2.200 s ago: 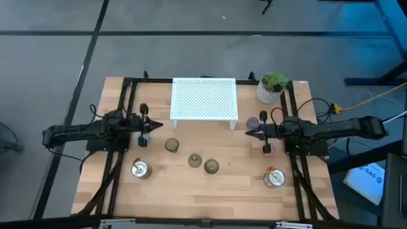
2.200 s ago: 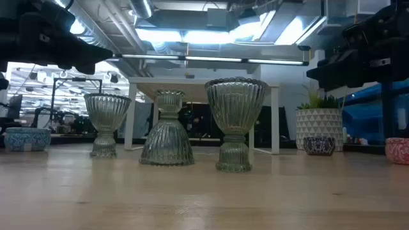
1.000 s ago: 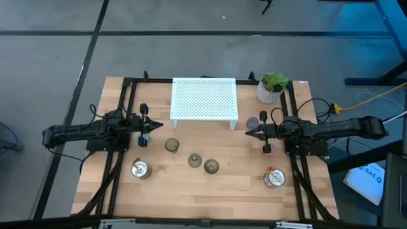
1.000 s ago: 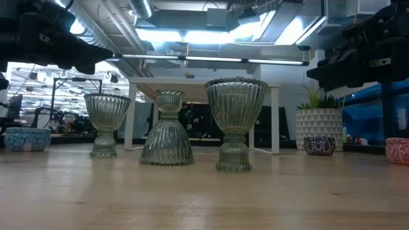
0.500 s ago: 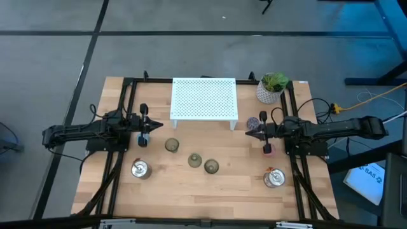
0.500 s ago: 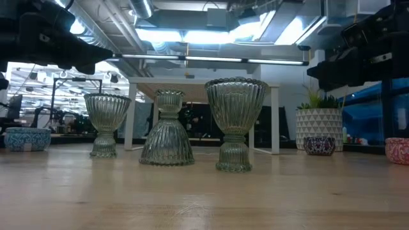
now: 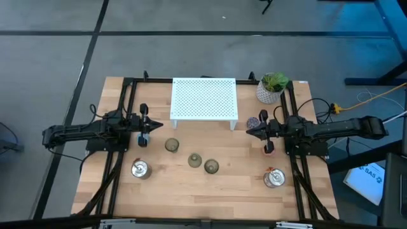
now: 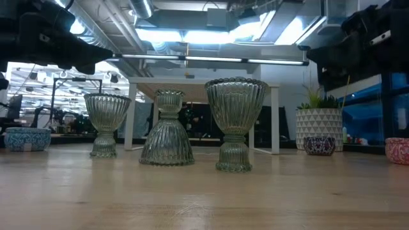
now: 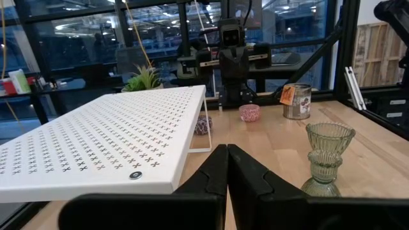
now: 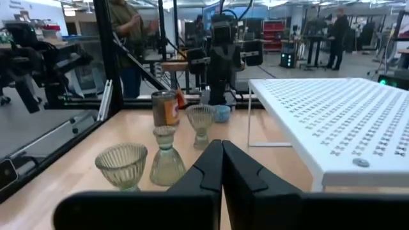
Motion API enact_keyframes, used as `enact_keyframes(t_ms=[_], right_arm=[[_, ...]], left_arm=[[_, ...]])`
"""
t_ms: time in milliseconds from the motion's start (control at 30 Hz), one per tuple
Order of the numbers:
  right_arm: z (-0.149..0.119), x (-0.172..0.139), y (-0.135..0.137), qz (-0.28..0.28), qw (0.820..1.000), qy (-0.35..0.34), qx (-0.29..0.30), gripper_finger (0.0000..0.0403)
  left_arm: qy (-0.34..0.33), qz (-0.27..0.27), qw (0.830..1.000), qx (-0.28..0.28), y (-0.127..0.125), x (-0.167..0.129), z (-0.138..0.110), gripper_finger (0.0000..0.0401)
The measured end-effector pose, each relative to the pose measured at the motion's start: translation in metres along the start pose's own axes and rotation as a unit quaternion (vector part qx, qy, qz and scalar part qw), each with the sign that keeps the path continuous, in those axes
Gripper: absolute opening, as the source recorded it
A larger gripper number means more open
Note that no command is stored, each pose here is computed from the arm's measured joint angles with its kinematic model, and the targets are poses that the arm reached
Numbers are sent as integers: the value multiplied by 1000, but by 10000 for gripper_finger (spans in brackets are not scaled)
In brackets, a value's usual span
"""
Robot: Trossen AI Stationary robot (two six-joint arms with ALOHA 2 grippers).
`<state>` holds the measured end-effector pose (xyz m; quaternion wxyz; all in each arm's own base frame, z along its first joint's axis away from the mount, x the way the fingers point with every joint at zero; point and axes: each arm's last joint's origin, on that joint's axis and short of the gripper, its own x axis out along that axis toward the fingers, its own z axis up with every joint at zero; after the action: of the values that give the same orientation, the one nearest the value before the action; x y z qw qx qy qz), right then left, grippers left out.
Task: Pick & Place candle stick holders
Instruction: Put the black patterned scented candle on the shelf
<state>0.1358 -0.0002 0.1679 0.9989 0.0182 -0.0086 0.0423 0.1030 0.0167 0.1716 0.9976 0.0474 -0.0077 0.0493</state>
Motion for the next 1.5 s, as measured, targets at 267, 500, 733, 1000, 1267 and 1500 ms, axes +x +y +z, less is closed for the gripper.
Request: enact_keyframes(t_ms=[267, 500, 733, 1000, 1267, 1500], right_arm=[[1, 0, 3, 43, 999, -4, 22, 7], [4, 0, 3, 55, 995, -17, 80, 46], [4, 0, 3, 46, 992, -15, 120, 152], [4, 0, -3, -49, 984, -29, 168, 252], [1, 5, -7, -81, 982, 96, 138, 332], [39, 5, -10, -146, 944, 294, 25, 343]], left_arm=[[0, 0, 1000, 0, 0, 0, 0, 2], [0, 0, 1000, 0, 0, 0, 0, 2], [0, 0, 1000, 0, 0, 0, 0, 2], [0, 0, 1000, 0, 0, 0, 0, 2], [0, 0, 1000, 0, 0, 0, 0, 2], [0, 0, 1000, 0, 0, 0, 0, 2]])
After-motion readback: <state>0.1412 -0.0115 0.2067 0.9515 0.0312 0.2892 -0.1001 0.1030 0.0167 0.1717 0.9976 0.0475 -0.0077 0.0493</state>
